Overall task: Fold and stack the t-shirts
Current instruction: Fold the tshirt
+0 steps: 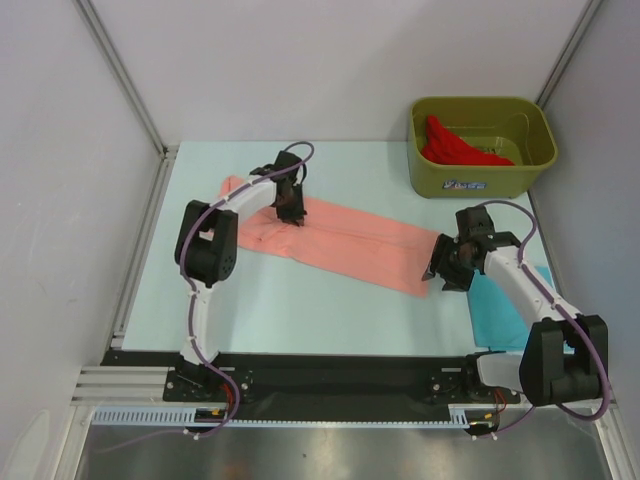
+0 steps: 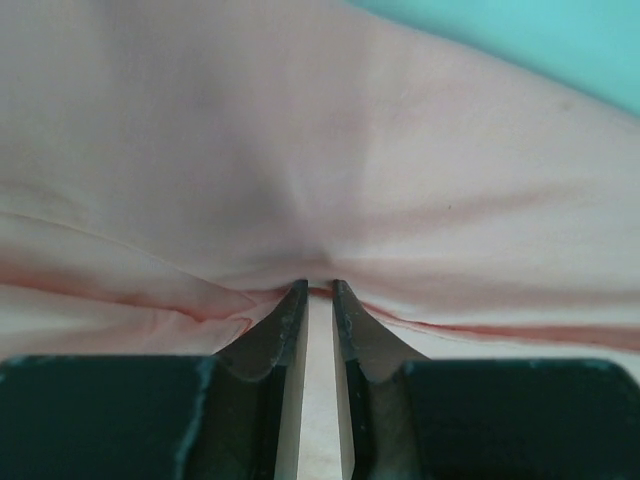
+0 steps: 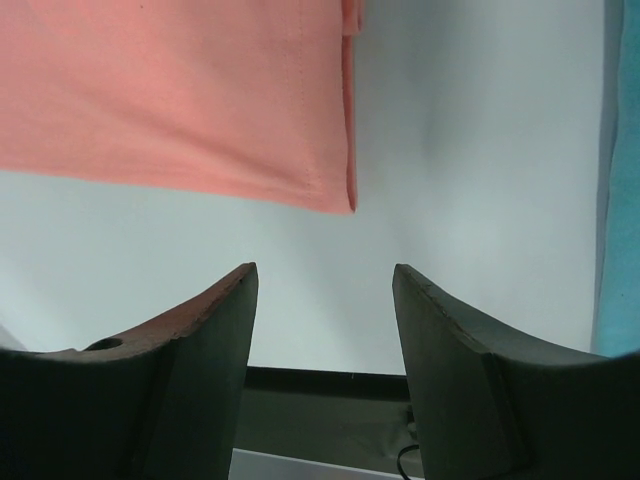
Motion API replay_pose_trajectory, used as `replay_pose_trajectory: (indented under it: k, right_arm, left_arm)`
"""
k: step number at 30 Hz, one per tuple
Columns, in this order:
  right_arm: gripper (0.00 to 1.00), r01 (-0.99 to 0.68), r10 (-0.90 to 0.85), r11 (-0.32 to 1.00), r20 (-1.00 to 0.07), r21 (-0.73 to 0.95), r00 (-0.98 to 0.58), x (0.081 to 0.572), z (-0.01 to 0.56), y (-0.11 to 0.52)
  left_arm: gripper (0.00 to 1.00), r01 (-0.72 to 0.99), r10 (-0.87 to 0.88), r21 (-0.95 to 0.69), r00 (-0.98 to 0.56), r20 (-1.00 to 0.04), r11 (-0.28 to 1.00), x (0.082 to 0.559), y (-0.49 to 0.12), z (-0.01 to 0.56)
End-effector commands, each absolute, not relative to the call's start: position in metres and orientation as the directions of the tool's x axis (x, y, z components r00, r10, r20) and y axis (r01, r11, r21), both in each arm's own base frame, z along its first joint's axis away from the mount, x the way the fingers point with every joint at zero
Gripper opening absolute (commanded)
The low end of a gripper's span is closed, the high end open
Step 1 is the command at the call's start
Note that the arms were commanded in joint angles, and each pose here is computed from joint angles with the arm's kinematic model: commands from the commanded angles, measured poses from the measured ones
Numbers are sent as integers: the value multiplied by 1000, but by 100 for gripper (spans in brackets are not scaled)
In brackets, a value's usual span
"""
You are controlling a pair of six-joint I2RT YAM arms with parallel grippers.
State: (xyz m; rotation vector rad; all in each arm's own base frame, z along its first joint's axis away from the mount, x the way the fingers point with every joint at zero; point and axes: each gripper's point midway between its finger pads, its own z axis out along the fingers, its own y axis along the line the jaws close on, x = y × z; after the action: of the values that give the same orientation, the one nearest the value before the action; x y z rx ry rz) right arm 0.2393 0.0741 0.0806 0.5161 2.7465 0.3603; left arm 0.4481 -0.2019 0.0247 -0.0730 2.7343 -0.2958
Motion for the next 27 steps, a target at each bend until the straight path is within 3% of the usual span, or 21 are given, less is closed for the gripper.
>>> replay_pose_trajectory:
  k: [1, 8, 12, 15, 20, 25, 27]
  right_arm:
    - [62, 301, 401, 894, -291, 332, -869, 258, 95, 78]
    - [57, 332, 442, 871, -283, 362, -851, 298, 90, 86]
    - [27, 345, 464, 844, -235, 411, -854, 319, 78, 104]
    - [22, 322, 446, 844, -228, 428, -866, 323, 76, 119]
    - [3, 331, 430, 842, -161, 426, -888, 309, 48, 126]
    - [4, 326, 396, 870, -132, 369, -909, 277, 17, 115]
    - [7, 306, 370, 887, -135, 346, -919, 270, 10, 112]
  left_arm:
    - [21, 47, -51, -216, -902, -428, 975, 467, -206, 39]
    - [26, 24, -76, -208, -885, -459, 978, 464, -198, 81]
    - [39, 18, -142, -324, -875, -463, 946, 437, -206, 102]
    - [39, 7, -132, -297, -885, -446, 955, 419, -194, 97]
    - [34, -80, -202, -290, -885, -419, 954, 406, -151, 87]
    - [36, -276, -386, -296, -811, -439, 915, 400, -77, 101]
    - [41, -340, -469, -340, -757, -455, 877, 399, -55, 114]
